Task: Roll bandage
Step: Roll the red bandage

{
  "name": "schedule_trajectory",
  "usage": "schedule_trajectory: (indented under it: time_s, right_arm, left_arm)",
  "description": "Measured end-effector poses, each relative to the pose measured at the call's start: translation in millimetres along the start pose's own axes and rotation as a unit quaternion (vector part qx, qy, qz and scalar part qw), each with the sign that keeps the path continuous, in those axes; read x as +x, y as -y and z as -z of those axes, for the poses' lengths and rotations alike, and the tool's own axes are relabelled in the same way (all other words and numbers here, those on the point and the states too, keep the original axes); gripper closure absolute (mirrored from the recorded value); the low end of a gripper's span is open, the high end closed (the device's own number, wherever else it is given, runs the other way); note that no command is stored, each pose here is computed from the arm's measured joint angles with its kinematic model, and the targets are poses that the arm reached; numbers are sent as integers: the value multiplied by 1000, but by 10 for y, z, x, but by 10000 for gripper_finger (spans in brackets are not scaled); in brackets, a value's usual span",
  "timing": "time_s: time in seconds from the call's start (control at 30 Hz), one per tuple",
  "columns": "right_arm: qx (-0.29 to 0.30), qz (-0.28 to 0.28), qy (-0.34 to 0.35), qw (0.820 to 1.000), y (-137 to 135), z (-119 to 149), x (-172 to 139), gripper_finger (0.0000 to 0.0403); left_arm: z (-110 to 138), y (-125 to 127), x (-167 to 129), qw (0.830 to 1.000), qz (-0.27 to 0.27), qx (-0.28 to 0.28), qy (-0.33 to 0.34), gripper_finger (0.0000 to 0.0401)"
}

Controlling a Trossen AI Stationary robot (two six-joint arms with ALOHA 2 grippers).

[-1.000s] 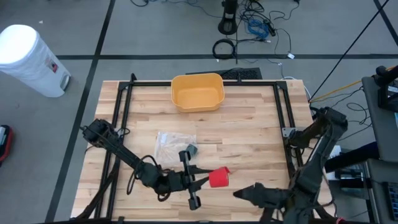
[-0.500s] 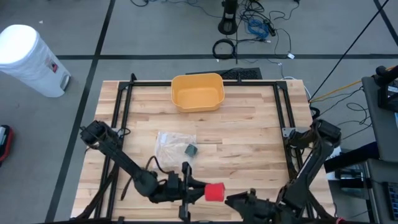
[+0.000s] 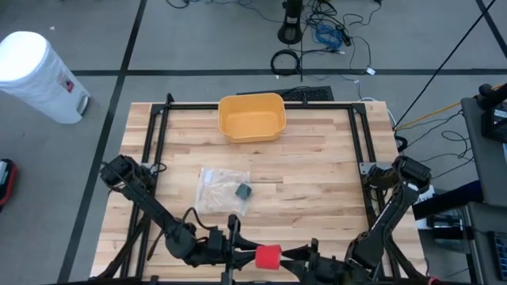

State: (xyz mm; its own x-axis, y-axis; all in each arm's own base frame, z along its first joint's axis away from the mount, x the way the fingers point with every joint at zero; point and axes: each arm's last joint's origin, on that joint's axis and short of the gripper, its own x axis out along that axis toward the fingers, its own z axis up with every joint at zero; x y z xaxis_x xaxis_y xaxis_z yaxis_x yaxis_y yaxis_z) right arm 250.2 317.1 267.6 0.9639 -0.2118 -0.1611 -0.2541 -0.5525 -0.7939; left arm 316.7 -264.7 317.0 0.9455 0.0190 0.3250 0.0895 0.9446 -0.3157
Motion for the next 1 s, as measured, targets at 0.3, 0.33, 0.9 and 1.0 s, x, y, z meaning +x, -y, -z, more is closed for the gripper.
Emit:
schedule_trajectory:
  time_s: [0.3,0.33,0.9,1.0]
  right_arm:
    - [-57,-6,-8,998,-9,96,187,234]
    - [-65,-1,-7,998,7,96,180,234]
    - [-89,13,-28,996,79,151,216,193]
    - [-88,1,-44,995,59,196,288,177]
  left_arm:
    - [1,15,-12,1000,2,-3,-1,347]
    - [3,14,-12,1000,2,-3,-2,347]
    - [3,14,-12,1000,2,0,-2,347]
    - [3,14,-12,1000,2,0,-2,347]
